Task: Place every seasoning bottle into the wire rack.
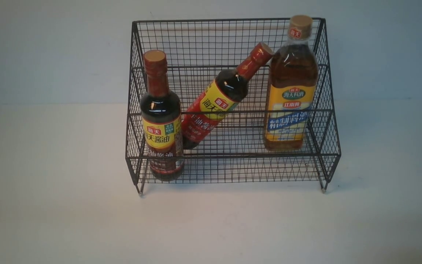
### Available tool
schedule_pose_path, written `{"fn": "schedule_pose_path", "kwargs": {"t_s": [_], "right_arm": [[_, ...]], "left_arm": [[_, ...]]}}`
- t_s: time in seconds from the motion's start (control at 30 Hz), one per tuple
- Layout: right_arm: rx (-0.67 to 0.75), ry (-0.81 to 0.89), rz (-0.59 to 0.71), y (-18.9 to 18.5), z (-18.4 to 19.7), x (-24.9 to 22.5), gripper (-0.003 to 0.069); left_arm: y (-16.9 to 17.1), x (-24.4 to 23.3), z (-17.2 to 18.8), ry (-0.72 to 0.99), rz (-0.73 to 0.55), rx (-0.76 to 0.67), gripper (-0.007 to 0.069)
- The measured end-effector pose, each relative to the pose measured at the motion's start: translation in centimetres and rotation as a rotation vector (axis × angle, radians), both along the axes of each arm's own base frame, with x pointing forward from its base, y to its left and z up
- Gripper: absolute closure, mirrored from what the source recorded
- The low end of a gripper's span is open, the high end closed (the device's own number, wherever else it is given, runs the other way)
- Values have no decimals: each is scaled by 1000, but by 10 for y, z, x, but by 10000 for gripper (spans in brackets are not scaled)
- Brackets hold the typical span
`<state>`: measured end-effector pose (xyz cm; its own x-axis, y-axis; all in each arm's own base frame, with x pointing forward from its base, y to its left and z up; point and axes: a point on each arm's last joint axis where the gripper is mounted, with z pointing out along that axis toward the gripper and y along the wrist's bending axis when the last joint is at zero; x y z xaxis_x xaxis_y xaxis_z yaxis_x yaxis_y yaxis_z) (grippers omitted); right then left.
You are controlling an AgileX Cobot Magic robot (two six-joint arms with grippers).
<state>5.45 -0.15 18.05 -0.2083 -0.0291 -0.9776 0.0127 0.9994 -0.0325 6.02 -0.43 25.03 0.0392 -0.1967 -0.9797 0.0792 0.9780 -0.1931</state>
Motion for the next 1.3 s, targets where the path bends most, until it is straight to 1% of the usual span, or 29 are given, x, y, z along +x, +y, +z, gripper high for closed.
{"fn": "schedule_pose_path", "kwargs": {"t_s": [0.07, 0.37, 0.57, 0.6, 0.63, 0.67, 0.7, 0.73, 0.8, 0.87, 0.93, 1.03, 1.07, 1.1, 1.13, 1.17, 1.2, 1.23, 1.3], "right_arm": [[0, 0, 0, 0, 0, 0, 669], [0, 0, 0, 0, 0, 0, 669], [0, 0, 0, 0, 0, 0, 669], [0, 0, 0, 0, 0, 0, 669], [0, 0, 0, 0, 0, 0, 669], [0, 0, 0, 0, 0, 0, 669], [0, 0, 0, 0, 0, 0, 669], [0, 0, 0, 0, 0, 0, 669], [0, 0, 0, 0, 0, 0, 669], [0, 0, 0, 0, 0, 0, 669], [0, 1, 0, 0, 0, 0, 669], [0, 1, 0, 0, 0, 0, 669], [0, 1, 0, 0, 0, 0, 669], [0, 1, 0, 0, 0, 0, 669], [0, 1, 0, 0, 0, 0, 669], [0, 1, 0, 0, 0, 0, 669], [0, 1, 0, 0, 0, 0, 669], [0, 1, 0, 0, 0, 0, 669], [0, 1, 0, 0, 0, 0, 669]], "left_arm": [[0, 0, 1, -7, 7, -3, 617], [3, -1, 12, -137, 34, -15, 617], [4, -3, 20, -218, 46, -51, 617], [5, -4, 31, -273, 53, -56, 617], [5, -4, 39, -292, 55, -57, 617], [5, -3, 57, -310, 51, -62, 617], [5, -4, 60, -322, 52, -64, 617], [4, 1, 88, -307, 39, -67, 617], [1, 12, 119, -231, 18, -54, 617], [-3, 34, 149, -58, -14, -37, 617], [-7, 57, 163, 112, -39, -18, 617], [-14, 92, 180, 363, -104, 49, 617], [-14, 90, 182, 364, -110, 55, 617], [-20, 111, 187, 448, -170, 119, 617], [-23, 118, 194, 451, -208, 141, 617], [-28, 132, 201, 456, -277, 193, 617], [-29, 137, 200, 465, -289, 199, 617], [-36, 147, 208, 450, -367, 245, 617], [-49, 173, 216, 443, -523, 280, 617]]}}
